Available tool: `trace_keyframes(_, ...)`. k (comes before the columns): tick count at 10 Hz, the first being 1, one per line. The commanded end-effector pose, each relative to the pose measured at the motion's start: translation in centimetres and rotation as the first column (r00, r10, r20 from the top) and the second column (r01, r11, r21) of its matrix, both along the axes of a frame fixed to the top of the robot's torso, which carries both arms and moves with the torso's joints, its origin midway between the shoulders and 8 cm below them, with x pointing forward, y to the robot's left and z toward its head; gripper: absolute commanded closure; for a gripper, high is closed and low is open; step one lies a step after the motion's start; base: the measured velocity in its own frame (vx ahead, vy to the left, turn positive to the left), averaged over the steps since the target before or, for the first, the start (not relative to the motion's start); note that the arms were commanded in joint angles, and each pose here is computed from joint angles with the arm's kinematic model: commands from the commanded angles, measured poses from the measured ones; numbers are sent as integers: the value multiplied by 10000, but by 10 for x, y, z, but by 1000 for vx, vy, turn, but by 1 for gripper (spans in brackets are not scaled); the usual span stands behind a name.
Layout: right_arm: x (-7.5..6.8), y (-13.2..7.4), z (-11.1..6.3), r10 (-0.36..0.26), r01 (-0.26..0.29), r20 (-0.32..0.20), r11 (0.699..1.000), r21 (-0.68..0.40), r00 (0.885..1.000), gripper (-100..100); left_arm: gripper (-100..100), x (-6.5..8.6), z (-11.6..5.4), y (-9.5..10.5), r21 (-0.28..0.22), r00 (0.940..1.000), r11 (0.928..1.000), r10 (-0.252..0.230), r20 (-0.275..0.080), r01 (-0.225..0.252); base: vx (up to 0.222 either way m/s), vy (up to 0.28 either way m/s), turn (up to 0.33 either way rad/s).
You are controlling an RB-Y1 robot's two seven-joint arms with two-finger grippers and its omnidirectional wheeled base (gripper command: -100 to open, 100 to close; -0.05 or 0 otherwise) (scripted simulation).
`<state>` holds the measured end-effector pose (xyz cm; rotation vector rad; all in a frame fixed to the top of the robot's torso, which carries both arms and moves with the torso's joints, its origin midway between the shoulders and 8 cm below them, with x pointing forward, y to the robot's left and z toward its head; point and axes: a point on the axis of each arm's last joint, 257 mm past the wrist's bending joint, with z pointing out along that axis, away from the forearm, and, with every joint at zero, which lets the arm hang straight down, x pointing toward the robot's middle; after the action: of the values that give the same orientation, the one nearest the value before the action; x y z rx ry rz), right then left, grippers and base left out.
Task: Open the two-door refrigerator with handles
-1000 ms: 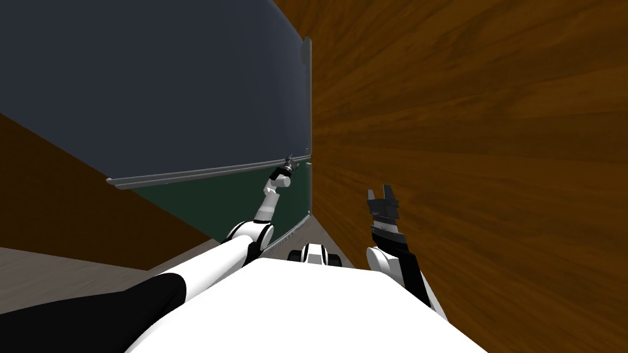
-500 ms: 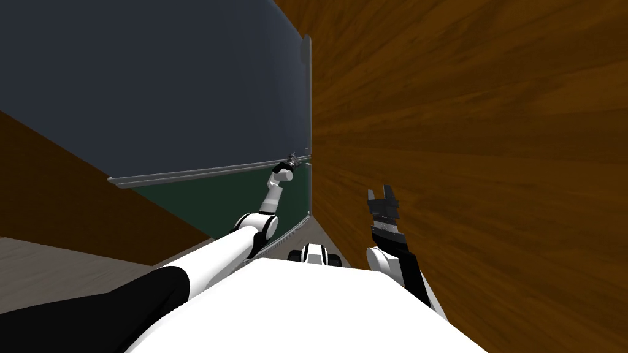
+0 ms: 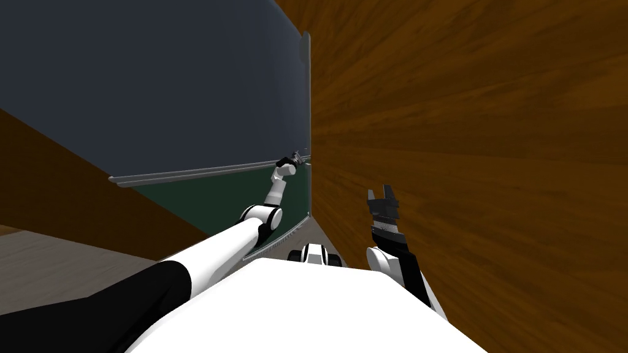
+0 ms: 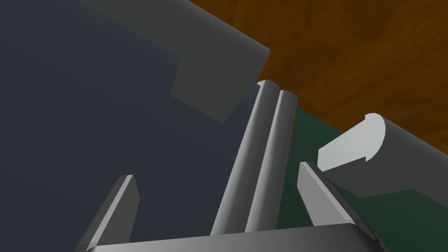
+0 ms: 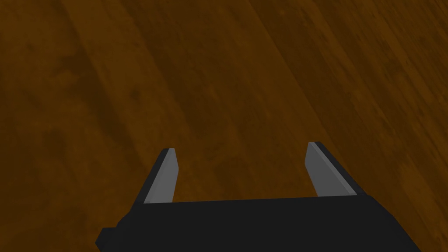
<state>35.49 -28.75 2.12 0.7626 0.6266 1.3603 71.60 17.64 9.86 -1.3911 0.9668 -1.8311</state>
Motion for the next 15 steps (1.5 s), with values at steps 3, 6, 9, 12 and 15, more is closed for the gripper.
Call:
trace_keyframes(3, 0, 0, 0, 0, 0, 0, 10000, 0, 10000, 0, -100, 16, 7, -29, -102, 9944, 9987, -509, -922, 502, 38, -57, 60)
trace_keyframes(6, 0, 0, -1, 13, -13, -38, 10000, 9, 10000, 0, -100, 21, 14, -44, -102, 9886, 9971, -758, -1303, 751, 20, -46, 55)
trace_keyframes(9, 2, 2, -7, 53, -52, -182, 10000, 44, 9998, 0, -100, 24, 26, -52, -60, 9832, 9956, -933, -1569, 935, 19, -35, 43)
trace_keyframes(12, 3, 3, -12, 108, -106, -308, 9999, 79, 9995, 0, 100, 24, 24, -51, -69, 9842, 9959, -906, -1522, 907, -10, 2, 5)
trace_keyframes(15, 3, 4, -12, 120, -118, -320, 9999, 81, 9994, 0, 100, 13, 25, -99, -94, 9729, 9847, -1733, -1529, 1739, -205, 132, -105)
